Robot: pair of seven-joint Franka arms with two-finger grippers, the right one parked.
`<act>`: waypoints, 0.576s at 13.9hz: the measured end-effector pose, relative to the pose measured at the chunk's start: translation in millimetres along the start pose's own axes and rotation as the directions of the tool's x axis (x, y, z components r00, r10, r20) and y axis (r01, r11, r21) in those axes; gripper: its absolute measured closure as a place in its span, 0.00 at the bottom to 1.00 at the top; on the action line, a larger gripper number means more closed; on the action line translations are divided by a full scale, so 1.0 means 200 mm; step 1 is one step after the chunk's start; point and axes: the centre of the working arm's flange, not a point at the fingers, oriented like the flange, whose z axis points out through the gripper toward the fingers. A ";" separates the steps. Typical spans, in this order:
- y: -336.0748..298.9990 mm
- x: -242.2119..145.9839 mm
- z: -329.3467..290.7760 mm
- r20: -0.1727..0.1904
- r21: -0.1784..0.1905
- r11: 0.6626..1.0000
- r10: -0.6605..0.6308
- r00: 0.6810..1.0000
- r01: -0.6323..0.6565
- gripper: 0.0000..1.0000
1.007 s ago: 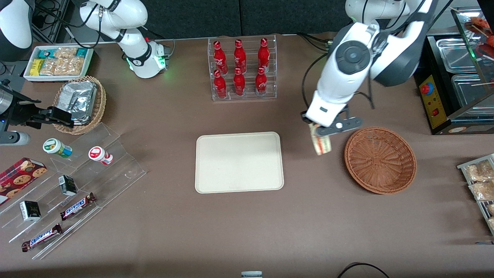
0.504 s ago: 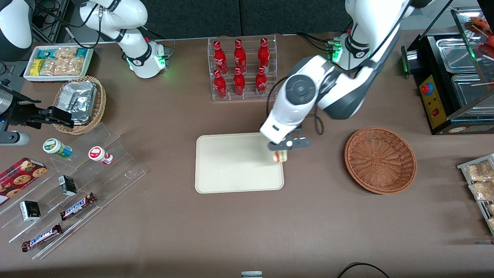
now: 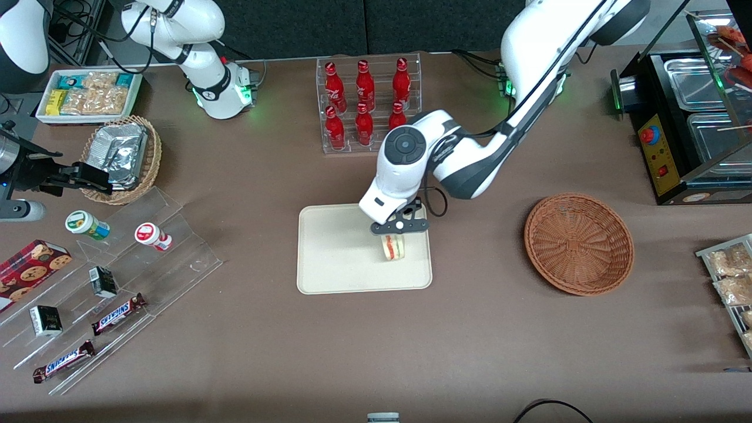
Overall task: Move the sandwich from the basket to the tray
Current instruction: 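Carry the held sandwich with the left gripper over the cream tray, then lower the sandwich onto the tray and open the left gripper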
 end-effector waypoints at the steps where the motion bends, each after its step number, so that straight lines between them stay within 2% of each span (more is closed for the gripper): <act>1: 0.01 0.01 0.05 -0.010 -0.002 1.000 0.002 1.000 -0.002 0.78; 8: 0.01 0.03 0.27 -0.070 -0.011 1.000 0.010 0.997 -0.011 0.78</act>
